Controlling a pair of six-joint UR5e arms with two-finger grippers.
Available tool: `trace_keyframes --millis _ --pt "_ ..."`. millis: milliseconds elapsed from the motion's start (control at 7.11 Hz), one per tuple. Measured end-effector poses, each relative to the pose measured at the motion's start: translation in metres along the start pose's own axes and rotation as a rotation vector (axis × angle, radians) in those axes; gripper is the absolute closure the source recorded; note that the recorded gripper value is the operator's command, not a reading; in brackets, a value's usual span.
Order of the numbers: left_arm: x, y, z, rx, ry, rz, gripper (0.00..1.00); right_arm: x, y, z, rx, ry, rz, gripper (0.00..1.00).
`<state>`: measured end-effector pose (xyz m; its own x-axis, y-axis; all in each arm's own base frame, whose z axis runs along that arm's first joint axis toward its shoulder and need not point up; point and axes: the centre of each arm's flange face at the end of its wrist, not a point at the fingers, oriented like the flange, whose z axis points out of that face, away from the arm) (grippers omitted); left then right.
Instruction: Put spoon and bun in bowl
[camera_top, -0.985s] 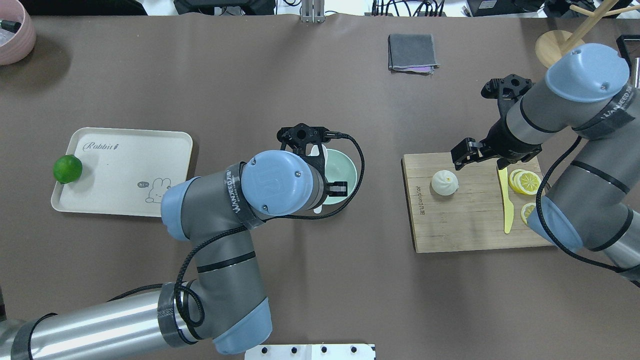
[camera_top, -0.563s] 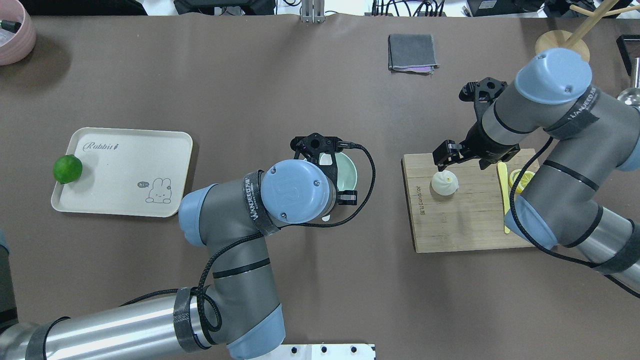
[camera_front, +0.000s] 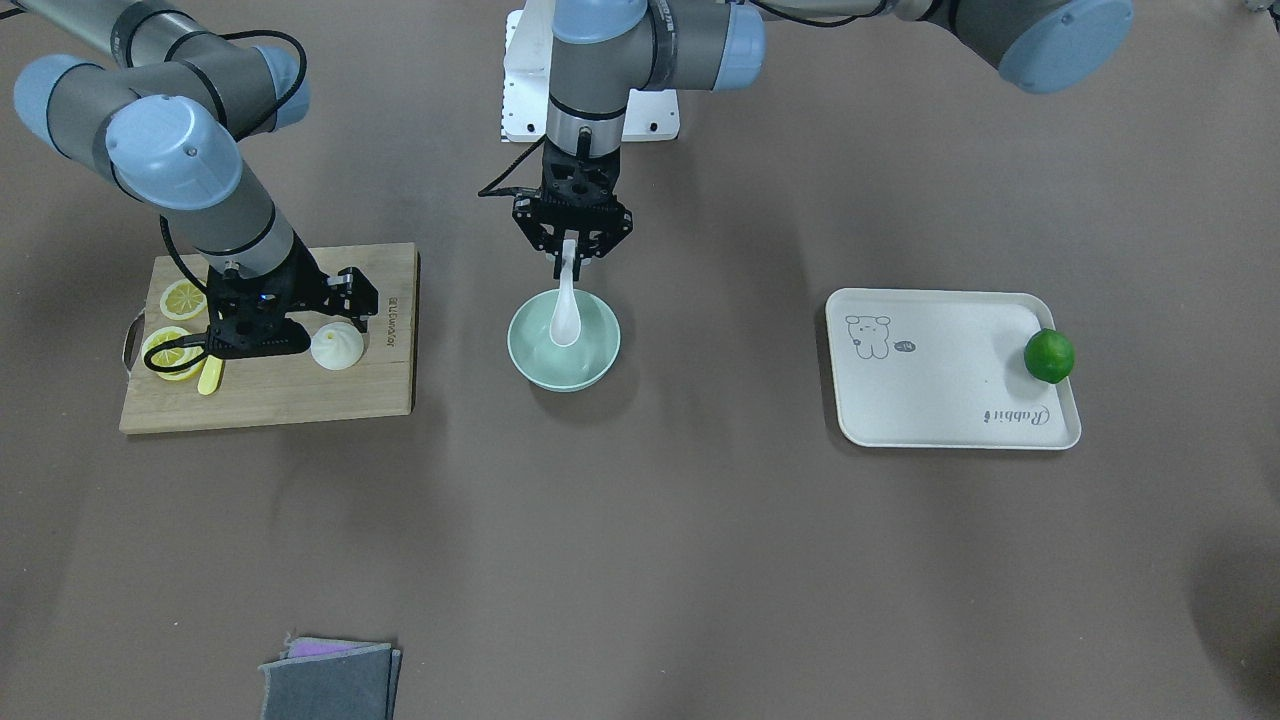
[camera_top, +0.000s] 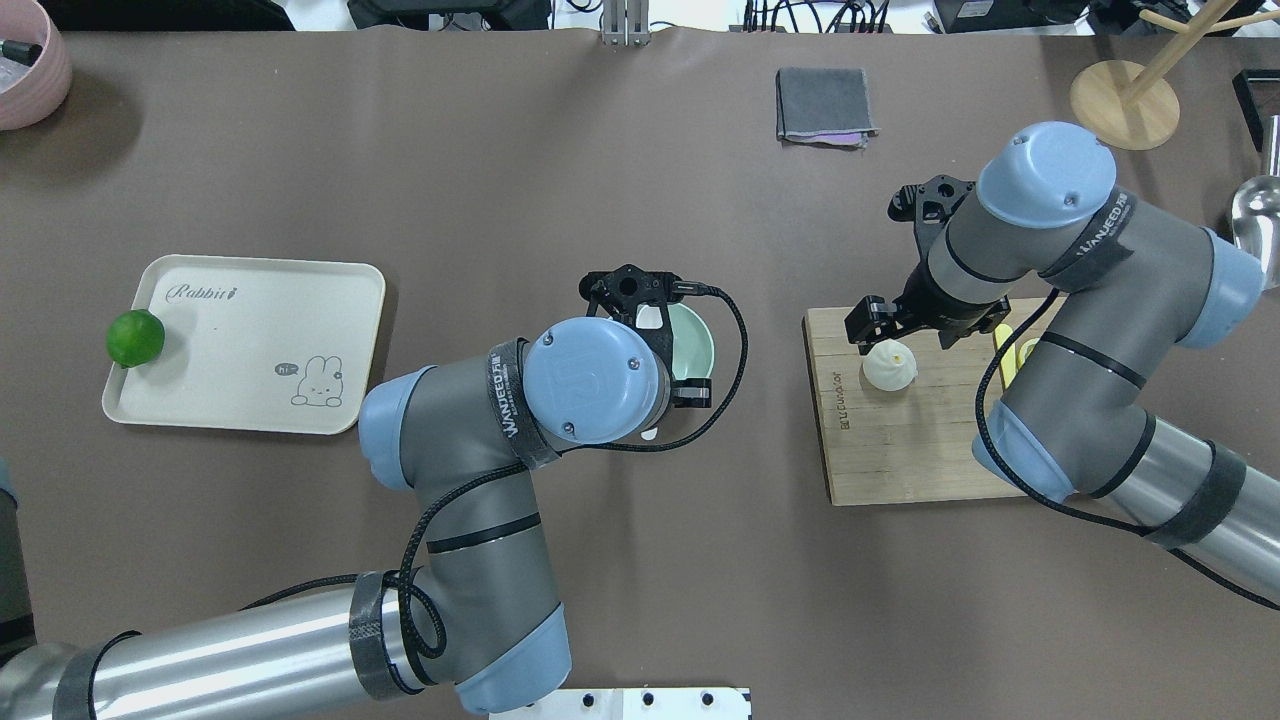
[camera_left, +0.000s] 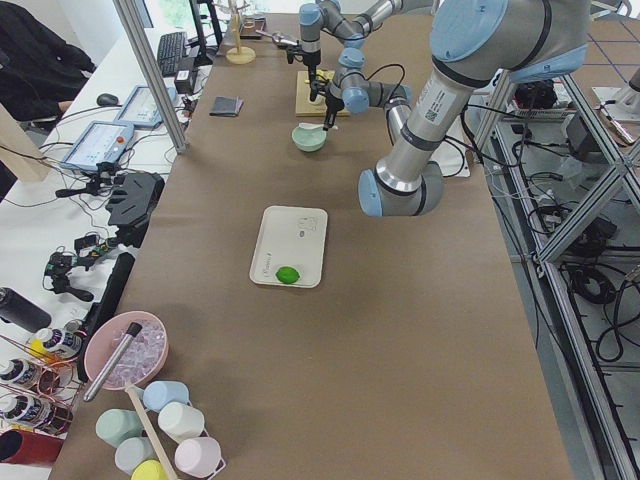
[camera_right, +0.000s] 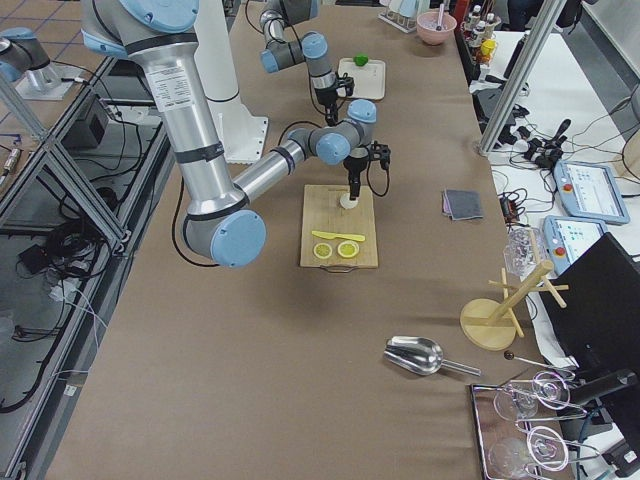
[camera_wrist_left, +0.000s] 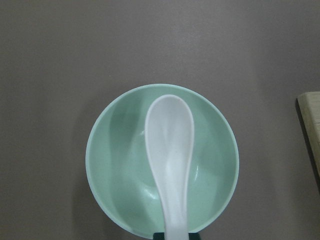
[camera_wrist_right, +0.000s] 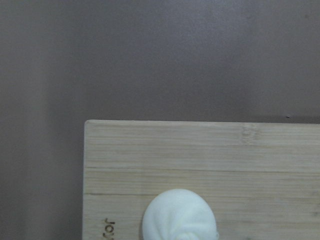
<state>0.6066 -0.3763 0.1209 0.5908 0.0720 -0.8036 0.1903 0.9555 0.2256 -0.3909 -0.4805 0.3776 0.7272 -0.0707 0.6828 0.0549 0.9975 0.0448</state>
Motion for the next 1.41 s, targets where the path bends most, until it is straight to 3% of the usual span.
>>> trace_keyframes --millis 141,281,422,704,1126,1407 --pt "0.0 0.0 0.001 0.001 0.0 -0.002 0.02 0.003 -0.002 0.017 0.009 0.005 -0.01 0.01" --pt "-0.001 -0.003 0.001 0.004 0.002 -0.005 0.02 0.006 -0.003 0.029 0.014 0.004 -0.014 0.05" --pt "-0.003 -0.008 0.0 0.011 0.001 -0.009 0.02 0.007 -0.002 0.033 0.018 -0.002 -0.005 0.23" --pt "-0.008 -0.019 -0.004 0.027 0.002 -0.016 0.02 -0.001 0.004 0.029 0.024 -0.02 0.043 1.0" --pt "-0.011 -0.027 -0.011 0.039 0.008 -0.016 0.02 -0.014 0.014 0.018 0.026 -0.047 0.063 1.0" --pt "-0.034 -0.041 -0.019 0.059 0.001 0.02 0.02 -0.026 0.01 -0.016 0.053 -0.092 0.057 1.0"
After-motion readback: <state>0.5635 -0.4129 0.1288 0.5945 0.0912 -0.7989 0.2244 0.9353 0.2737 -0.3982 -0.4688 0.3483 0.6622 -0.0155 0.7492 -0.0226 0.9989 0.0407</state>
